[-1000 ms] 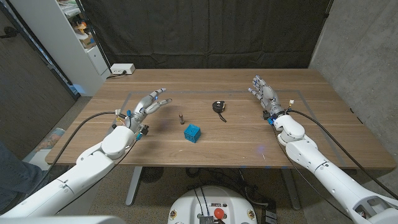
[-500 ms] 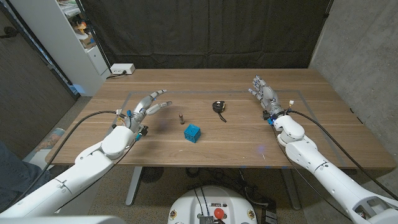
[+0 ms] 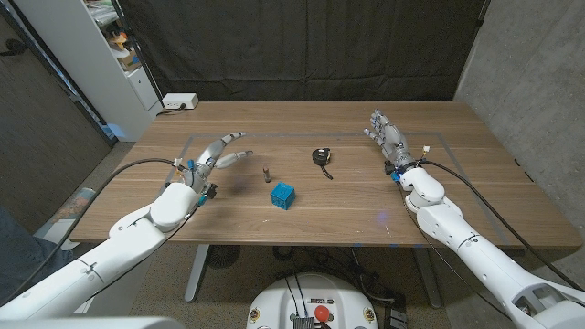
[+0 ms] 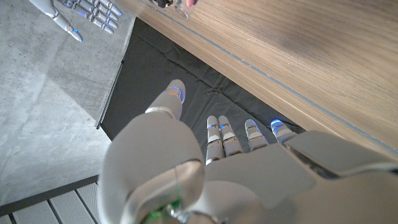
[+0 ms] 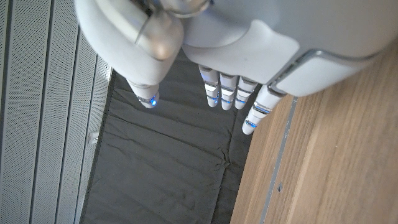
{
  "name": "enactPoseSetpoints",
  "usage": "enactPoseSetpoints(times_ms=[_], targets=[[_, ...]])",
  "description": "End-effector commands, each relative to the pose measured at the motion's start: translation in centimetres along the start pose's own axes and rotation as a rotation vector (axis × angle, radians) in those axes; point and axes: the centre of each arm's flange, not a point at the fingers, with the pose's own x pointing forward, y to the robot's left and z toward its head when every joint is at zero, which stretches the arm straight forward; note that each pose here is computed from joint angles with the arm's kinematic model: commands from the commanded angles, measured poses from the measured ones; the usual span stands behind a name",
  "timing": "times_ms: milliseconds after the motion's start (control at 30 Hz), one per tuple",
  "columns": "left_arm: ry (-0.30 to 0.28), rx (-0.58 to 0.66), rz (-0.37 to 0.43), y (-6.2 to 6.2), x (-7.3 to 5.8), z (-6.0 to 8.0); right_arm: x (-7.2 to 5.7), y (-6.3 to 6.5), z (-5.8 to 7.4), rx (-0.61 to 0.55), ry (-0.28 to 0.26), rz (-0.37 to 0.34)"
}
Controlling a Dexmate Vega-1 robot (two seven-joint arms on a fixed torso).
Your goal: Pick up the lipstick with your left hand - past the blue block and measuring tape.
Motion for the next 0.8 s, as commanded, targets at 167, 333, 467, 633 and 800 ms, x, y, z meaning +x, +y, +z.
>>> enactPoseSetpoints(times_ms=[167, 333, 467, 633, 800], targets=[[0.002, 0.043, -0.017, -0.9, -1.0, 0.9, 0.6, -0.2, 0.6, -0.010, -0.021, 0.001], [0.010, 0.040, -0.013, -1.2, -1.4, 0.9, 0.7, -0.4, 0.8, -0.011, -0.025, -0.001], [0.014, 0.045, -0.016, -1.5, -1.7, 1.0, 0.6, -0.6, 0.9, -0.011, -0.029, -0.001], [0.016, 0.047, -0.014, -1.8, -2.0, 1.2, 0.6, -0.8, 0.9, -0.010, -0.031, -0.001], [0.019, 0.056, -0.021, -2.1, -2.2, 1.3, 0.5, -0.9, 0.9, -0.008, -0.031, -0.005]])
